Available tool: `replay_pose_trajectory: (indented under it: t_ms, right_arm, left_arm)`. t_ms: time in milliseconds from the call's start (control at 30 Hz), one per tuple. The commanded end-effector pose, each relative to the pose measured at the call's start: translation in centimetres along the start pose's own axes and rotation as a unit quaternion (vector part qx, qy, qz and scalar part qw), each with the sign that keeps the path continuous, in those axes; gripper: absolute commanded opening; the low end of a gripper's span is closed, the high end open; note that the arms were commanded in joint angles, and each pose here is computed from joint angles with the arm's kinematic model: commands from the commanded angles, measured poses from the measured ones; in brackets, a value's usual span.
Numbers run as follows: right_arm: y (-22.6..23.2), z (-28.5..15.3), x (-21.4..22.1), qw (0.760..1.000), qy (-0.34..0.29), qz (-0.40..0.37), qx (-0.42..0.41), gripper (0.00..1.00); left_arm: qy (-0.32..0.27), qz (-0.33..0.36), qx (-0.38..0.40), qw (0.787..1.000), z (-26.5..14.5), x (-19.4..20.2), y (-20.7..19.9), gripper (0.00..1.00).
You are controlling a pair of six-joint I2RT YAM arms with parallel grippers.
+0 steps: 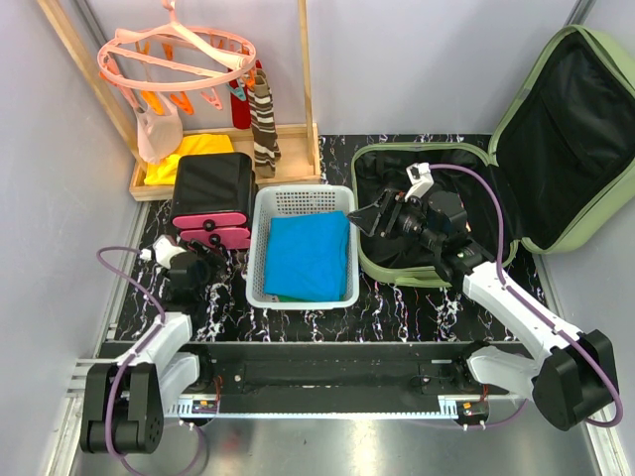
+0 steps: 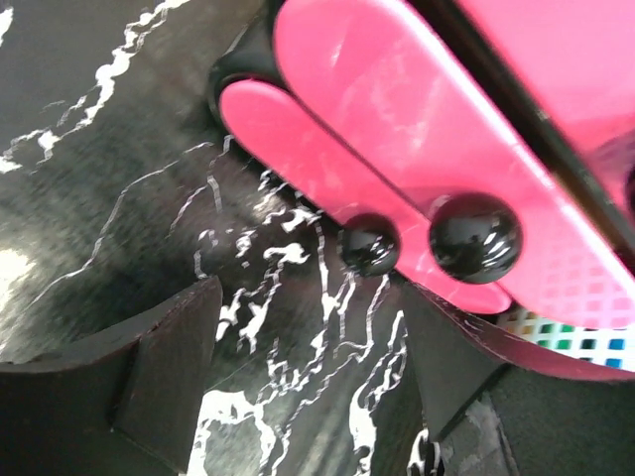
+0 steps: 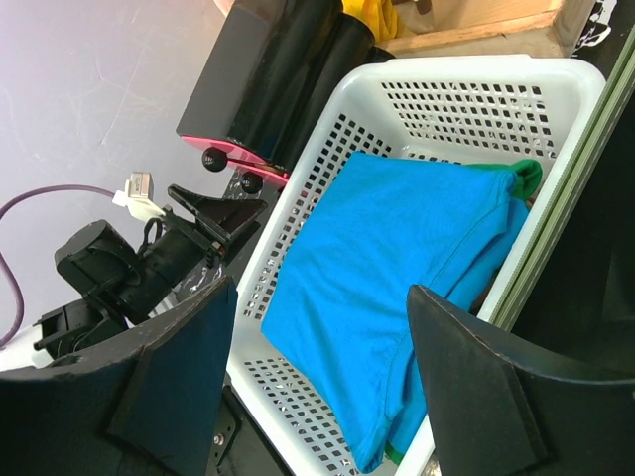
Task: Open, take out, and arrange the luggage
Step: Close the drawer
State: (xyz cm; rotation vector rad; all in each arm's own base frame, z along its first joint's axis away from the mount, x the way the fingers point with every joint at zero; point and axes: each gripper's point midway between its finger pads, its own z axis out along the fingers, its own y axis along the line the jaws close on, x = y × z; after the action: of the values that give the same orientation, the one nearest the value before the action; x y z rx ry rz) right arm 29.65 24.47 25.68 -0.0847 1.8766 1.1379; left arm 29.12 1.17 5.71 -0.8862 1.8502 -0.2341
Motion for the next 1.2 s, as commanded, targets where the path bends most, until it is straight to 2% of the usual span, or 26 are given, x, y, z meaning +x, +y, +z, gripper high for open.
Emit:
replay_pose_trajectory:
  t_ms: [0,600,833,1167]
  right_arm:
    - [0.5,-0.3,-1.3,1.0,-0.024,-0.02,-0.002,0.79]
    - [0.2,-0.1,-1.0,1.0,-0.014,-0.016,0.002,0.79]
    - [0.0,0.0,-0.9,1.0,-0.014,-0.017,0.006,0.79]
    - [-0.1,0.7,-0.4,1.0,-0.006,-0.008,-0.006,0.79]
  left_arm:
    - [-0.043,-0.009,0.04,0.998,0.9,-3.2,-2.7,0.76]
    - [-0.056,-0.029,0.063,0.996,3.6,-4.7,-5.1,0.75]
    - [-0.042,-0.033,0.055,0.997,2.8,-3.2,-3.8,0.75]
    - [-0.012,0.0,0.08,0.997,1.9,-1.2,-3.5,0.64]
